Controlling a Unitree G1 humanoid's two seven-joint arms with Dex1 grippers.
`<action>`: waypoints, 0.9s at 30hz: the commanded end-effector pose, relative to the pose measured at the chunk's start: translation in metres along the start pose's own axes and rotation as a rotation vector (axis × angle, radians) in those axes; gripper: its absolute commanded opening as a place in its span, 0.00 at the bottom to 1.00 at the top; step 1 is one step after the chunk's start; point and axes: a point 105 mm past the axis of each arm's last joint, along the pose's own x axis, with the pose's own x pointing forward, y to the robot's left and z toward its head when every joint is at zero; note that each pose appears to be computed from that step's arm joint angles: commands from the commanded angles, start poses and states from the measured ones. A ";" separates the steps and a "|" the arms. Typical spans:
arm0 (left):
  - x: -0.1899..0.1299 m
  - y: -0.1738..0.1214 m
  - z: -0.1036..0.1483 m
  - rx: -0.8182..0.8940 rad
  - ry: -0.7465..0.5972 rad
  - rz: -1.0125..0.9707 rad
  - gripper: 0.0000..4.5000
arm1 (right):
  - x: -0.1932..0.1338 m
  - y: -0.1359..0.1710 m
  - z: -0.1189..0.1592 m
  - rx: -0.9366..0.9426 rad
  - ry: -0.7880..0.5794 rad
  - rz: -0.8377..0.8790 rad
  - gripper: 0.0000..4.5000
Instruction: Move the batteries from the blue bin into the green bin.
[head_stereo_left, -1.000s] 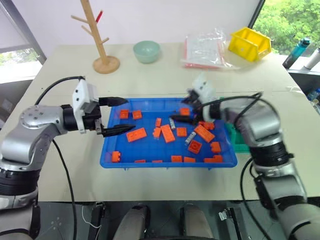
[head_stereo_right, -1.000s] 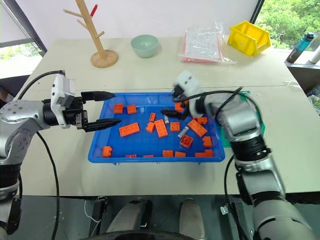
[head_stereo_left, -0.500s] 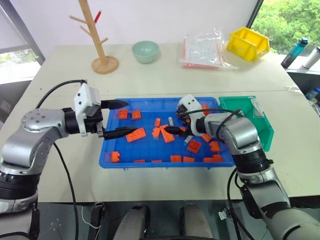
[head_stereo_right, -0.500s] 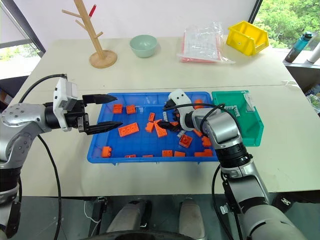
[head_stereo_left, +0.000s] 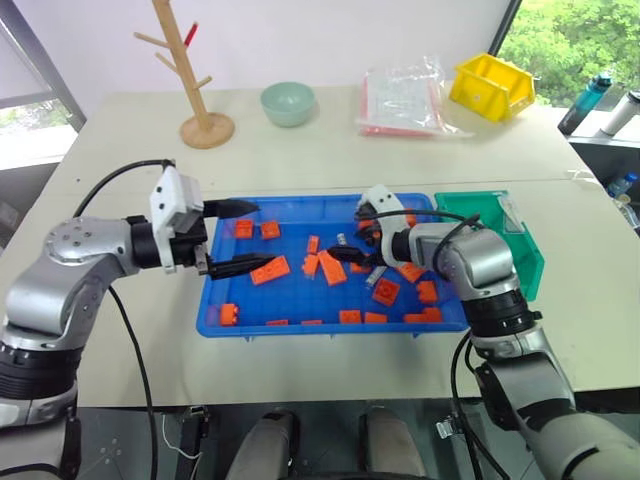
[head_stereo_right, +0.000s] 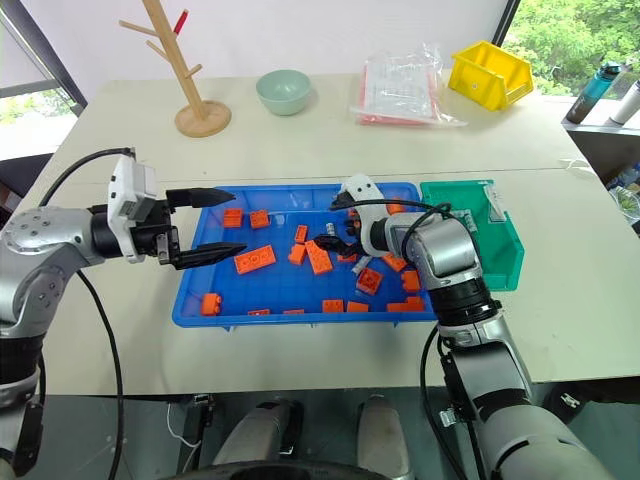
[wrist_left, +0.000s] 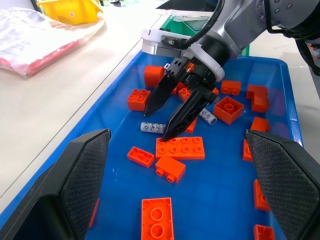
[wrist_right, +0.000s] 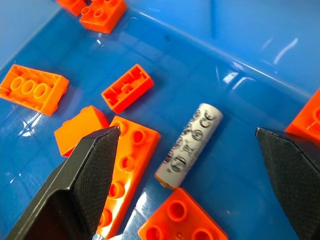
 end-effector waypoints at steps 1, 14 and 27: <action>0.001 -0.001 0.010 0.045 -0.025 -0.004 1.00 | -0.012 -0.014 0.013 -0.035 -0.040 -0.057 0.99; 0.004 0.002 0.013 0.055 -0.039 -0.006 1.00 | -0.003 0.005 0.000 -0.246 -0.010 -0.032 0.00; 0.003 0.003 0.010 0.043 -0.039 -0.001 1.00 | -0.040 0.014 0.048 -0.212 -0.167 0.004 0.00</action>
